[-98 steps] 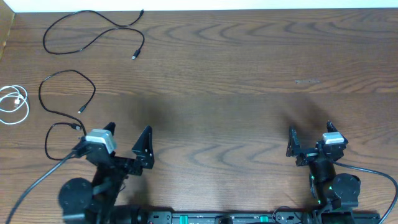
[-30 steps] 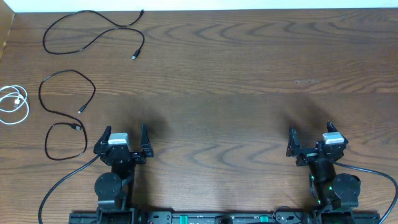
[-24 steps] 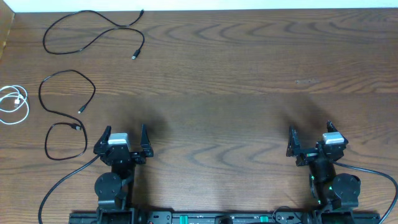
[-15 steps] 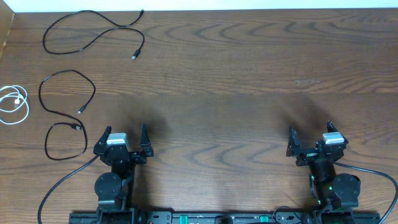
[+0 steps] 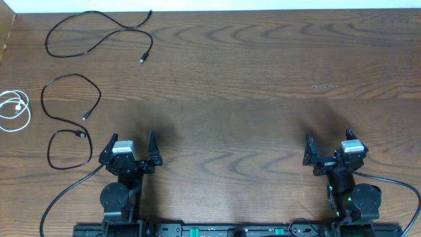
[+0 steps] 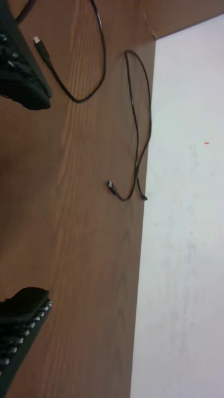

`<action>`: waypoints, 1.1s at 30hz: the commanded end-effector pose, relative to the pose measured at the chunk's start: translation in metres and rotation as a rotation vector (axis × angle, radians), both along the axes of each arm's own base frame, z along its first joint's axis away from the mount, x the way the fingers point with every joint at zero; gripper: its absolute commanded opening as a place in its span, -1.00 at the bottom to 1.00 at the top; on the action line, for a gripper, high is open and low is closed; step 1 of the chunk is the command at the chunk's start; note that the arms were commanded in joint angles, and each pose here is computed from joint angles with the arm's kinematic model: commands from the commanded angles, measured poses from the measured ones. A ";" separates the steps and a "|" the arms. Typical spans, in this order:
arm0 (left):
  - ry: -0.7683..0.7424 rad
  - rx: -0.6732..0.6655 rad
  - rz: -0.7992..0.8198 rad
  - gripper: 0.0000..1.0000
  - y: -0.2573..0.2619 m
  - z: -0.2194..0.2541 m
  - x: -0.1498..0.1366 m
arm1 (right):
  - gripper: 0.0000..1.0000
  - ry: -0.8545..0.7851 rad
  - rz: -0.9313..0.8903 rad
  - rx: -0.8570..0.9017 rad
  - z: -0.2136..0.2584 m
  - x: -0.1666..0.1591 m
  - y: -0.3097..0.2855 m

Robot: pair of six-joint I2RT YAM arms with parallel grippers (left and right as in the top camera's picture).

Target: Untangle cables

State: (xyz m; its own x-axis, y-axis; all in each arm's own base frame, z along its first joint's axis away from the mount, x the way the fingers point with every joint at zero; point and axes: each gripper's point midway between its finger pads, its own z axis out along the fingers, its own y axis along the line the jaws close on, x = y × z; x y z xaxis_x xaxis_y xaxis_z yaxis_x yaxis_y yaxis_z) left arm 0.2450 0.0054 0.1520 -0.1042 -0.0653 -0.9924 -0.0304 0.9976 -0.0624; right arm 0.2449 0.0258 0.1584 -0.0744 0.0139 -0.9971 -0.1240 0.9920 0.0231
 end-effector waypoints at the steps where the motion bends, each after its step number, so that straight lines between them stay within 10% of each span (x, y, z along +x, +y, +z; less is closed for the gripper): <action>1: 0.051 -0.002 0.023 0.93 0.004 -0.016 -0.001 | 0.98 0.000 -0.017 0.010 -0.001 0.000 -0.003; 33: 0.051 -0.002 0.023 0.93 0.004 -0.016 -0.001 | 0.98 0.000 -0.026 0.009 -0.001 0.000 -0.005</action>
State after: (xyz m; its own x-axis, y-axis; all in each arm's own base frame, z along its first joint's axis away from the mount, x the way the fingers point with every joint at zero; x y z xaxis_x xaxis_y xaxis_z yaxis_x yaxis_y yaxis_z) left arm 0.2450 0.0054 0.1521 -0.1039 -0.0656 -0.9924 -0.0304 0.9976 -0.0628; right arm 0.2450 0.0253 0.1584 -0.0743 0.0137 -0.9971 -0.1222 0.9922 0.0227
